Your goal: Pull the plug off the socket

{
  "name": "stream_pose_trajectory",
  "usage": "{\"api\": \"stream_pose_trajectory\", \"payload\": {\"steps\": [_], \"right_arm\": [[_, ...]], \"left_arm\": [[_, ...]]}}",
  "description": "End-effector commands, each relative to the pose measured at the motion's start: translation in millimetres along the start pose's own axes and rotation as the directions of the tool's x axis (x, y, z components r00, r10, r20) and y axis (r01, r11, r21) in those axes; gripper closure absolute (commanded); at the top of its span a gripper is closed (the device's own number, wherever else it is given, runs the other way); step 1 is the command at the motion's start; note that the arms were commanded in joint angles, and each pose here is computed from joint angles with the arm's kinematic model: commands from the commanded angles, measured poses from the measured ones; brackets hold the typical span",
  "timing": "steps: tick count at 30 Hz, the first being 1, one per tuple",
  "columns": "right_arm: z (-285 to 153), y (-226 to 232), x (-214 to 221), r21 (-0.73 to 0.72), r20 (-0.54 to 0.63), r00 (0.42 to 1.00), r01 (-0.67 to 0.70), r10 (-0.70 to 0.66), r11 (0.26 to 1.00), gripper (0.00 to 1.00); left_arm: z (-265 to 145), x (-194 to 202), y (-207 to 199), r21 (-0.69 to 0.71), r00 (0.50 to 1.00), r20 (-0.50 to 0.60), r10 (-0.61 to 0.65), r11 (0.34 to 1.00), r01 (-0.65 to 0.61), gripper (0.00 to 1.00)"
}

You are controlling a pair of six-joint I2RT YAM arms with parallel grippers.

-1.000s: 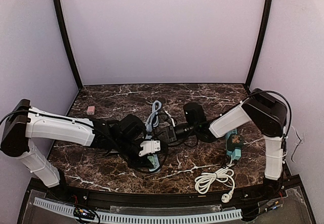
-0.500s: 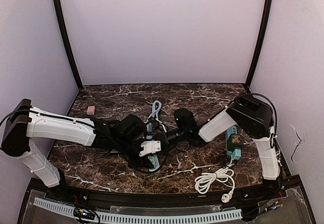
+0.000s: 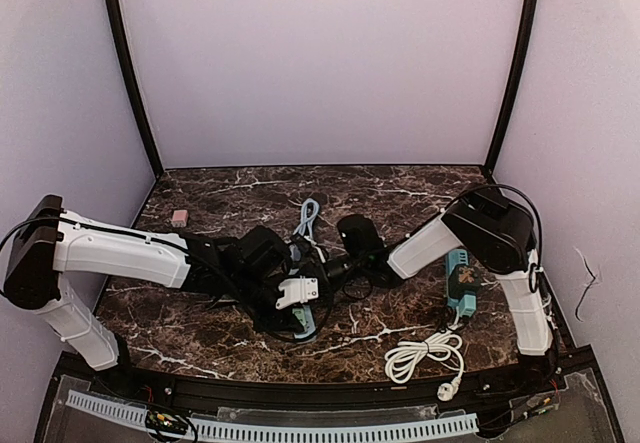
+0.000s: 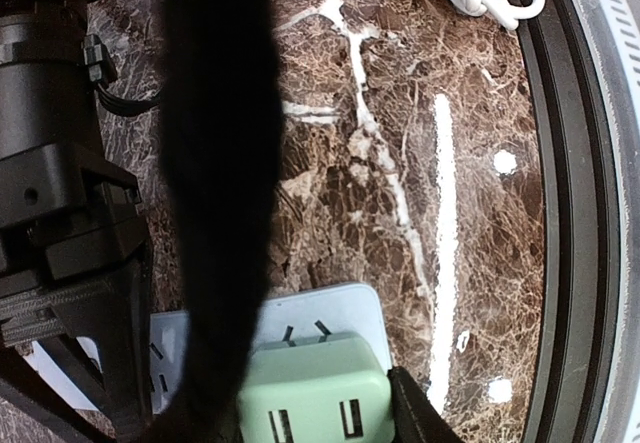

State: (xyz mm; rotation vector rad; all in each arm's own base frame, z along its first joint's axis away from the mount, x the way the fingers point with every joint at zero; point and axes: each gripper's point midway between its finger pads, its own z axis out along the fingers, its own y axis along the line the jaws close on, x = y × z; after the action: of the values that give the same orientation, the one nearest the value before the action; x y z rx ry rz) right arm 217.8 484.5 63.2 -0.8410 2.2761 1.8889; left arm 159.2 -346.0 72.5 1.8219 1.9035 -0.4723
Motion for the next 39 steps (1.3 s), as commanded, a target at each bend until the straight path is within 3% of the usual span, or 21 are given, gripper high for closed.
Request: {"api": "stream_pose_trajectory", "payload": {"steps": [1, 16, 20, 23, 26, 34, 39], "right_arm": [[6, -28, 13, 0.067, -0.022, 0.999, -0.045, 0.047, 0.997, 0.71], [7, -50, 26, 0.117, -0.033, 0.996, -0.081, 0.085, 0.990, 0.73], [6, -52, 28, 0.130, -0.035, 0.996, -0.081, 0.086, 0.988, 0.73], [7, -55, 29, 0.139, -0.037, 0.995, -0.083, 0.089, 0.987, 0.74], [7, -59, 30, 0.152, -0.038, 0.995, -0.086, 0.092, 0.985, 0.74], [8, -64, 35, 0.167, -0.039, 0.993, -0.099, 0.107, 0.981, 0.75], [8, -66, 36, 0.172, -0.039, 0.993, -0.099, 0.107, 0.980, 0.76]], "left_arm": [[-9, -11, 6, -0.036, 1.000, 0.023, 0.021, 0.999, -0.020, 0.79], [-27, -39, 16, -0.058, 0.993, 0.087, -0.083, 0.994, 0.088, 0.79], [-22, -31, 9, -0.064, 0.998, 0.063, -0.019, 0.998, 0.023, 0.79], [-23, -32, 16, -0.150, 0.998, 0.048, 0.028, 0.989, -0.021, 0.80], [-18, -31, 28, -0.189, 0.999, -0.007, -0.042, 0.981, 0.040, 0.80], [-3, -29, 19, -0.069, 0.979, -0.092, -0.185, 0.982, 0.179, 0.79], [-1, -25, 18, -0.059, 0.974, -0.127, -0.188, 0.982, 0.182, 0.80]]}}
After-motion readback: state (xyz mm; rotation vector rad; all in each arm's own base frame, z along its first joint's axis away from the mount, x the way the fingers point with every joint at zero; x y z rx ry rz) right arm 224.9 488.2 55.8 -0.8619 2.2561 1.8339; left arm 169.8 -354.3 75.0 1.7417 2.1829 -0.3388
